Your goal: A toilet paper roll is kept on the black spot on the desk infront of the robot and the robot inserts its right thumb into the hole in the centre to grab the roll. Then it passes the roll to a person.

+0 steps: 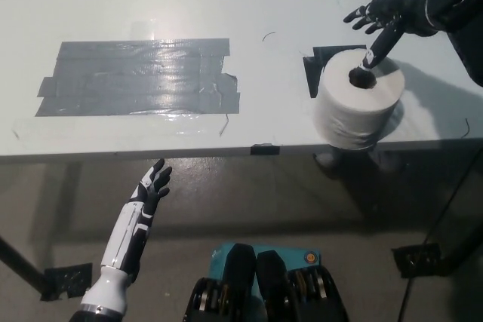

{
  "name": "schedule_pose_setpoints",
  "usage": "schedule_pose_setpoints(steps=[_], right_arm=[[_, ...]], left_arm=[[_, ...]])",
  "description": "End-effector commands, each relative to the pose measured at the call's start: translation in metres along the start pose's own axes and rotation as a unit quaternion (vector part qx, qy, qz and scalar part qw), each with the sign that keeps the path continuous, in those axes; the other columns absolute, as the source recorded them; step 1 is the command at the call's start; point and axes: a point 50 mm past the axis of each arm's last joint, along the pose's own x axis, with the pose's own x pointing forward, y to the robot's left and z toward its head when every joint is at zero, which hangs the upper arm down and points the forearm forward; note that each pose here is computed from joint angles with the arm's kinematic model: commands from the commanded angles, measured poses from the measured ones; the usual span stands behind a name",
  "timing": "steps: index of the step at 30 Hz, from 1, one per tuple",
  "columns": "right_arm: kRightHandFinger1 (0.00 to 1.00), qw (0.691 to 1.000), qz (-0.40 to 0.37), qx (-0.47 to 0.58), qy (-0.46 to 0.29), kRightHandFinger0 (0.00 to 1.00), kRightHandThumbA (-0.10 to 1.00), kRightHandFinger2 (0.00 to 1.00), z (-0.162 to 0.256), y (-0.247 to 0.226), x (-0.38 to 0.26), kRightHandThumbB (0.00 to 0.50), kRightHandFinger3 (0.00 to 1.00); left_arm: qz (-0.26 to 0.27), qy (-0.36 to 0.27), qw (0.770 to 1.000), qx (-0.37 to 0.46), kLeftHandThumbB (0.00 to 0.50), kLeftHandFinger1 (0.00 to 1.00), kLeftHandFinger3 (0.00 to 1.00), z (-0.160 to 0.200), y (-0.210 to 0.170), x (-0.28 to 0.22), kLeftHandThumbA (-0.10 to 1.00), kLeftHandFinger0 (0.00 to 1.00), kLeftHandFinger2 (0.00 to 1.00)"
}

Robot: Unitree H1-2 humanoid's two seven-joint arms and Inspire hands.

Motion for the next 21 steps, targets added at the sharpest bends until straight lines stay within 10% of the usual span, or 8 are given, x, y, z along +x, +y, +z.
schedule_pose_setpoints(steps=[1, 21], right_arm=[[1.00, 0.998, -0.053, -0.027, -0.023, 1.00, 1.00, 1.00, 0.0269, -0.0231, -0.0149, 0.374, 1.00], [1.00, 0.990, -0.049, -0.130, 0.028, 1.00, 1.00, 1.00, 0.0319, -0.0173, -0.0098, 0.366, 1.00]], left_arm=[[-0.004, -0.024, 1.000, -0.001, 0.066, 1.00, 1.00, 0.0120, 0.0018, 0.0050, 1.00, 1.00, 1.00], [-0.007, -0.026, 1.000, 0.000, 0.073, 1.00, 1.00, 0.0163, 0.0014, 0.0100, 1.00, 1.00, 1.00]])
